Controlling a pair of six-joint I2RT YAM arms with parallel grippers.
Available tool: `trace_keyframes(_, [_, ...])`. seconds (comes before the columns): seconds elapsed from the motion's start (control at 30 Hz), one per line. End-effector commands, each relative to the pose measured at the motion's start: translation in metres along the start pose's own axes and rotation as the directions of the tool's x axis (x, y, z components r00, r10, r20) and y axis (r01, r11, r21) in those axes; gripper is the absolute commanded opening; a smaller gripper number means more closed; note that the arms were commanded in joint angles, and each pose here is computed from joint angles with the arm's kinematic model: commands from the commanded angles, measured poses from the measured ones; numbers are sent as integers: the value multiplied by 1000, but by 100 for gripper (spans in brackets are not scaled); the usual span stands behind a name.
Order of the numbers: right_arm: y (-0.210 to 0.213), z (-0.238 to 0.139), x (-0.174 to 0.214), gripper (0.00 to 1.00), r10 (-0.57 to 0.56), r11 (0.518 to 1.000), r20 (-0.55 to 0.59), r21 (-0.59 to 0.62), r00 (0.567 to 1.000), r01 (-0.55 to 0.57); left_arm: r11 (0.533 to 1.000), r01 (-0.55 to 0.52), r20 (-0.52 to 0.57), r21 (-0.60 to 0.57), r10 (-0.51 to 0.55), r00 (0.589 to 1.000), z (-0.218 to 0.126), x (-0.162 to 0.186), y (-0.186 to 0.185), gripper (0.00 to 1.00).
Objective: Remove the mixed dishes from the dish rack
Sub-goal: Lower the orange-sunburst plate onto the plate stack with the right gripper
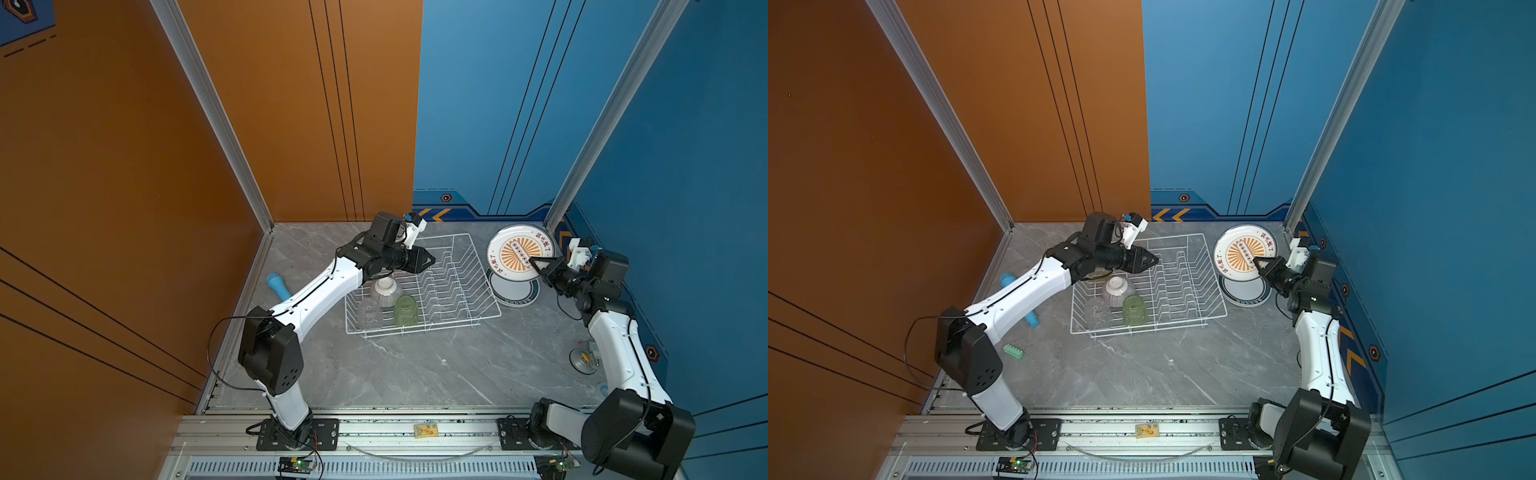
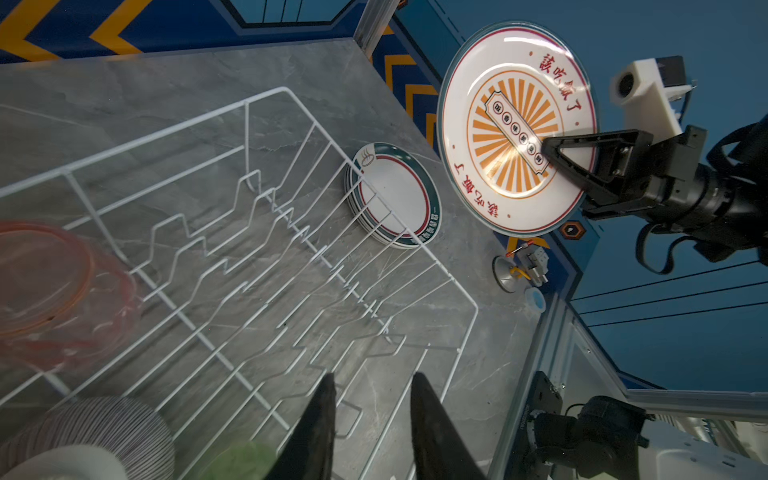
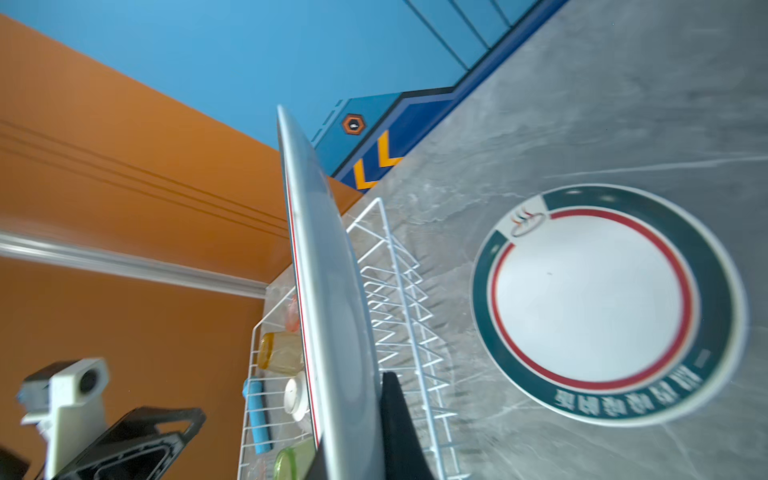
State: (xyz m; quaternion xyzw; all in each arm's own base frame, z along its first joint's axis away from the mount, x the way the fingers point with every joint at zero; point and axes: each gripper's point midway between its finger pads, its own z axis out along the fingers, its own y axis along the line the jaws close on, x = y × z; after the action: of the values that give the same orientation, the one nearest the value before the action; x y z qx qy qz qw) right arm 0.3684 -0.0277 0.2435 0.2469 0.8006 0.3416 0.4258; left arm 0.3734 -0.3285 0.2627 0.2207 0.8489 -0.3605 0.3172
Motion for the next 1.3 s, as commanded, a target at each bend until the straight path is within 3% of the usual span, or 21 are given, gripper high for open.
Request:
trace_keyframes(0.0, [-38,-1,2,0,32,989,5,146,999,-33,989,-71,-47,-133,65,997,-22,8,17,33])
trace_keyframes(0.17, [-79,2,3,0,93,965,27,242,995,-97,988,-66,-51,-141,60,997,-24,11,20,33])
trace_keyframes(0.4, [-112,8,3,0,173,944,35,278,984,-176,988,-64,-60,-141,56,997,-23,12,22,33])
trace_keyframes(1.27, [-153,47,28,0,297,917,-62,298,953,-266,989,-57,-73,-140,47,996,-18,13,25,33])
